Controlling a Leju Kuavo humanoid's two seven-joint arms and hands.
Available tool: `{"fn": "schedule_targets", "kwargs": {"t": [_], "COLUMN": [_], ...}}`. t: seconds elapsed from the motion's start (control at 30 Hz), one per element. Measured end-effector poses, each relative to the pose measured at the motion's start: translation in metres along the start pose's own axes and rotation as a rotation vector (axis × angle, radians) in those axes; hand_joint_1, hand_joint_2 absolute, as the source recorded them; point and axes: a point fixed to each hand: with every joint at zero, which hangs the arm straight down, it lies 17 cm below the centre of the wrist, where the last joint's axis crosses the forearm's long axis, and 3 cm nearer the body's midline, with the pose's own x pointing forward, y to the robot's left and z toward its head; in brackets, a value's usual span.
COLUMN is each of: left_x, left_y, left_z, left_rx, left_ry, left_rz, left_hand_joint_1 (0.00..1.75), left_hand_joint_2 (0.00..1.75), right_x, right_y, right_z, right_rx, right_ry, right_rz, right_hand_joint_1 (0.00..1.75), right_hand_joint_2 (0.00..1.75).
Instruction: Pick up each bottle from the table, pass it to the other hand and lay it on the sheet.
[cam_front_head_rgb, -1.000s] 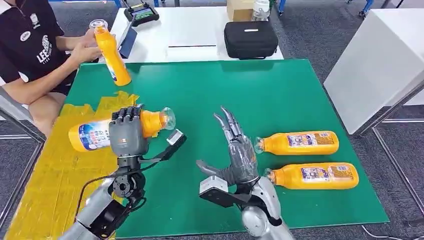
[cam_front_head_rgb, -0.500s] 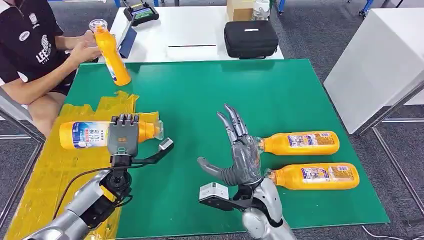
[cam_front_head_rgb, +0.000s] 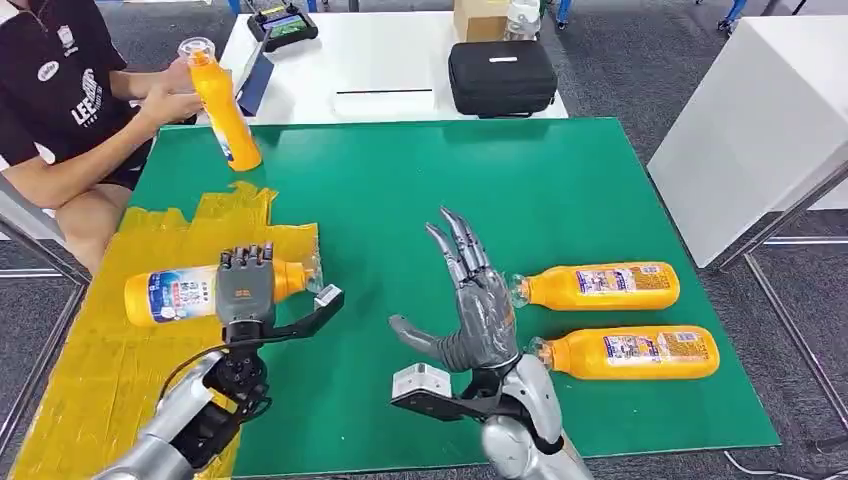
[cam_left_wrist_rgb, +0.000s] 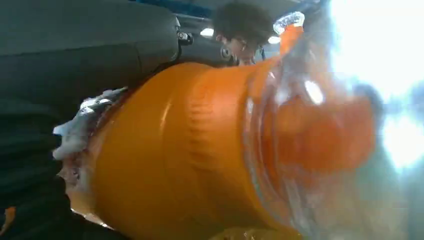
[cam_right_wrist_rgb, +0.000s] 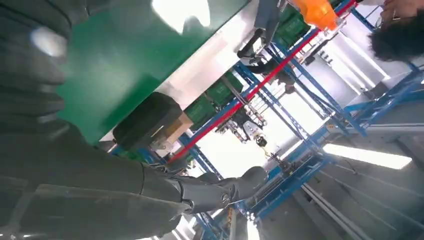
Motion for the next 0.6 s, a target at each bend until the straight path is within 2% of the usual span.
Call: {"fn": "schedule_targets", "kwargs": {"t": [0.17, 0.4, 0.6], "left_x": [0.002, 0.030, 0.024], "left_y": [0.001, 0.006, 0.006], "left_z": [0.004, 0.010, 0.012], "left_rx": [0.011, 0.019, 0.025], "left_ry": [0.007, -0.093, -0.057], "left_rz": [0.033, 0.144, 0.209], "left_hand_joint_1": [0.00, 0.00, 0.00], "left_hand_joint_2": [1.75, 1.75, 1.75], "right_x": [0.003, 0.003, -0.001], "right_y": [-0.003, -0.006, -0.011], "right_z": [-0.002, 0.003, 0.003], "right_rx": [-0.008, -0.021, -0.035], "right_ry": [-0.006, -0.011, -0.013], "right_rz": [-0.003, 0.006, 0.030], "right_hand_joint_1": [0.00, 0.00, 0.00], "right_hand_joint_2": [1.75, 1.75, 1.75]}}
